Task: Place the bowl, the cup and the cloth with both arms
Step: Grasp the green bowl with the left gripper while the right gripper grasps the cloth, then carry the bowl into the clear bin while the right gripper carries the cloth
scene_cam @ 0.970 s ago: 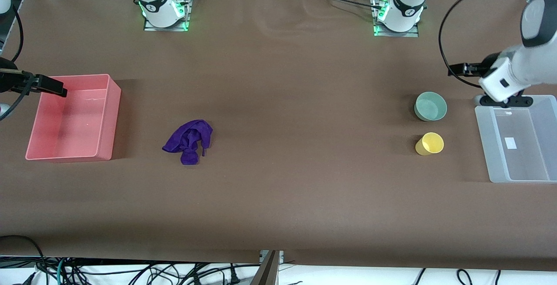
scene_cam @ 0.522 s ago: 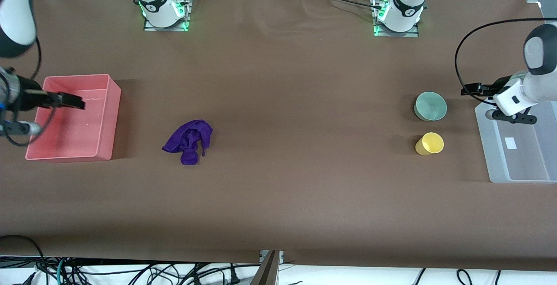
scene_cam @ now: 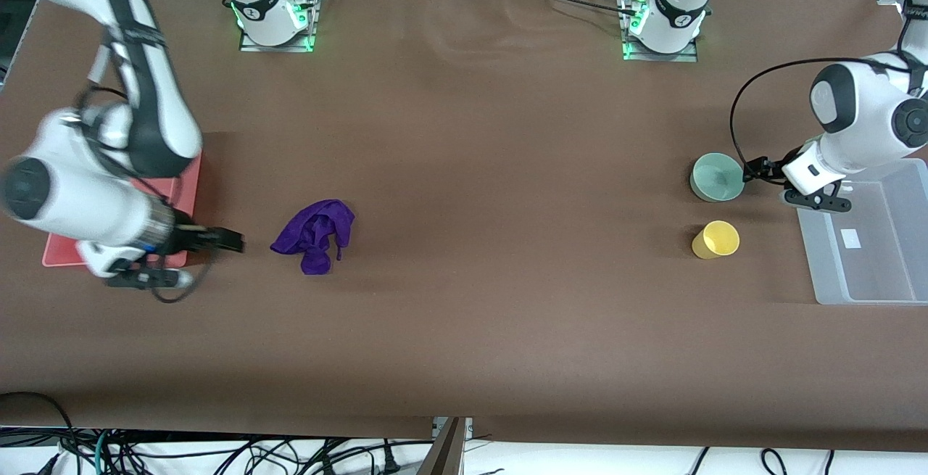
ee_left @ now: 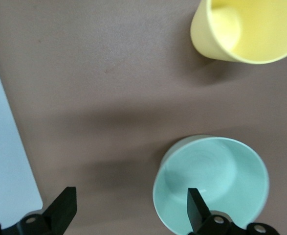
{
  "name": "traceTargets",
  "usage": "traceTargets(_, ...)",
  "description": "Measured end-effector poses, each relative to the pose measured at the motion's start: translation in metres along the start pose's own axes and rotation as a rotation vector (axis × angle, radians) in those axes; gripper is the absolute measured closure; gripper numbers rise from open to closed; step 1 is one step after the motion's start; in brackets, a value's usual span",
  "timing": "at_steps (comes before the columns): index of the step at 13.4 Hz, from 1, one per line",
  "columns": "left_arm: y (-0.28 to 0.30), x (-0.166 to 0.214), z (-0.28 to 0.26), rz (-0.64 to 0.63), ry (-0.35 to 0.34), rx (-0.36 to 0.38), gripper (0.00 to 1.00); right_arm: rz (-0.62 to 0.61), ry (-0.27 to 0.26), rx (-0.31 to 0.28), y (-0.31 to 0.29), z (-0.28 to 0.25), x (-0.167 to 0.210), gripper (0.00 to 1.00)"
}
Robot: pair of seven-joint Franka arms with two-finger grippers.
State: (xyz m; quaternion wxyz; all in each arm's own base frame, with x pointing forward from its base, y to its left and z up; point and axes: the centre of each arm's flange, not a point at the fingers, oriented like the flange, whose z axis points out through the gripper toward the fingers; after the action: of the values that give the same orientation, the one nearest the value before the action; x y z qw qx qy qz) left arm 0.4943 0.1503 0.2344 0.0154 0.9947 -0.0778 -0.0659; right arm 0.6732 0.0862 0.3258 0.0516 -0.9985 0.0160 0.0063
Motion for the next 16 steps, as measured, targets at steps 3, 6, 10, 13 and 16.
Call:
traceTargets(3,-0.017,-0.009,0.046,-0.009,-0.031,-0.062,0.30,-0.030,0.008,-0.009,-0.045,0.058,-0.007,0.00)
traceTargets(6,-0.011,-0.008,0.059,-0.010,-0.028,-0.120,0.61,-0.117,-0.013,-0.081,-0.070,0.090,-0.017,0.00)
traceTargets(10,-0.011,-0.004,0.050,-0.005,-0.039,-0.131,0.97,-0.120,-0.064,-0.100,-0.063,0.115,-0.031,0.00)
traceTargets(13,-0.017,0.010,-0.005,0.007,-0.094,-0.168,0.97,-0.096,-0.071,-0.102,-0.059,0.134,-0.040,0.00)
traceTargets(16,-0.038,0.033,-0.101,0.026,-0.102,-0.170,0.97,-0.088,-0.016,-0.087,-0.055,0.155,-0.050,0.00)
